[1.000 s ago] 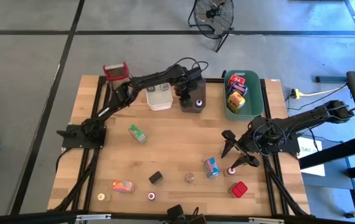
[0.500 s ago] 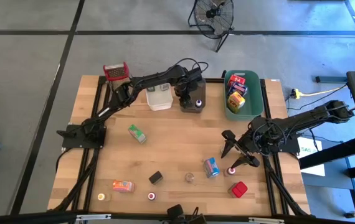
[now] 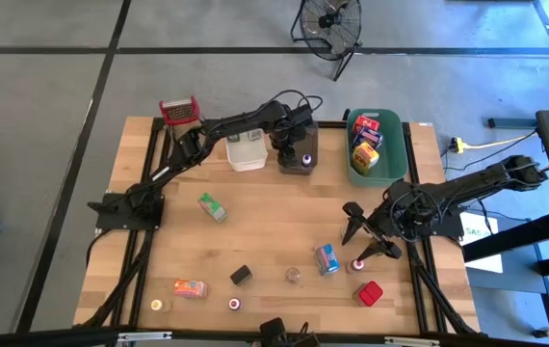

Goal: Pick & Place Kitchen Items
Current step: Put the green coloring bottle into the black transparent bin, then put the transparent seasoning into the white bin

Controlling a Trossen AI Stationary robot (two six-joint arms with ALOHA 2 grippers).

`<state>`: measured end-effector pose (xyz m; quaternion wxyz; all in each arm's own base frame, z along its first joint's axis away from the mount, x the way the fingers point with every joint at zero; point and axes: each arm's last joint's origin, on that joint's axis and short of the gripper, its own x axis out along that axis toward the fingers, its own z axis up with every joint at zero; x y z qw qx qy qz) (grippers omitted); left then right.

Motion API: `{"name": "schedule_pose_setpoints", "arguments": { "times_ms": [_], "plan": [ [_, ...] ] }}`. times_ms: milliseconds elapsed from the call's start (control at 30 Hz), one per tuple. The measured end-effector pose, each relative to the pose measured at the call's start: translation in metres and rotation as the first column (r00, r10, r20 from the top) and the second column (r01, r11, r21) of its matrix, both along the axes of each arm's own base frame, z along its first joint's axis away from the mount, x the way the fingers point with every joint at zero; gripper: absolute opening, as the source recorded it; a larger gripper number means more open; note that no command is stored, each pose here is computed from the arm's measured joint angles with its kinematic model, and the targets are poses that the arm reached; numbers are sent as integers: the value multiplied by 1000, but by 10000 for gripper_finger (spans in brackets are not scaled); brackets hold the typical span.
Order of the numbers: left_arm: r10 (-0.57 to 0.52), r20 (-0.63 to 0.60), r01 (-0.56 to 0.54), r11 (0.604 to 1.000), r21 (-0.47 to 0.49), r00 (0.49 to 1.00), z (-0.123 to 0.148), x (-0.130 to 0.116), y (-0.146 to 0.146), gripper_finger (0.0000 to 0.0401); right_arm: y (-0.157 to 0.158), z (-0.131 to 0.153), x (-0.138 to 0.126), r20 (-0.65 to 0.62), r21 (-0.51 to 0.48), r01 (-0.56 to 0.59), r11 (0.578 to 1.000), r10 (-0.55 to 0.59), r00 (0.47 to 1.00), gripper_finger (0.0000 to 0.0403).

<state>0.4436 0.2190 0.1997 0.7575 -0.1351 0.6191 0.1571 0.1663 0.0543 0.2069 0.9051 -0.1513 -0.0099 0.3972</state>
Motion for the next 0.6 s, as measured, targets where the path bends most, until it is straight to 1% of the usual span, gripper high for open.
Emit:
{"name": "schedule_pose_setpoints", "arguments": {
  "times_ms": [100,200,333,600],
  "plan": [
    [6,-6,-6,1000,12,1000,0,1,-2,229,0,0,0,0,0,-1,1000,1,1000,280],
    [18,-30,-16,998,63,999,0,2,-4,240,0,0,0,0,0,-2,1000,2,1000,280],
    [-21,-27,23,997,69,999,2,4,-7,242,0,0,0,0,0,-2,1000,2,1000,280],
    [-43,39,39,994,100,998,26,7,-14,242,0,-1,0,-12,-2,-1,1000,1,1000,280]
  ]
}}
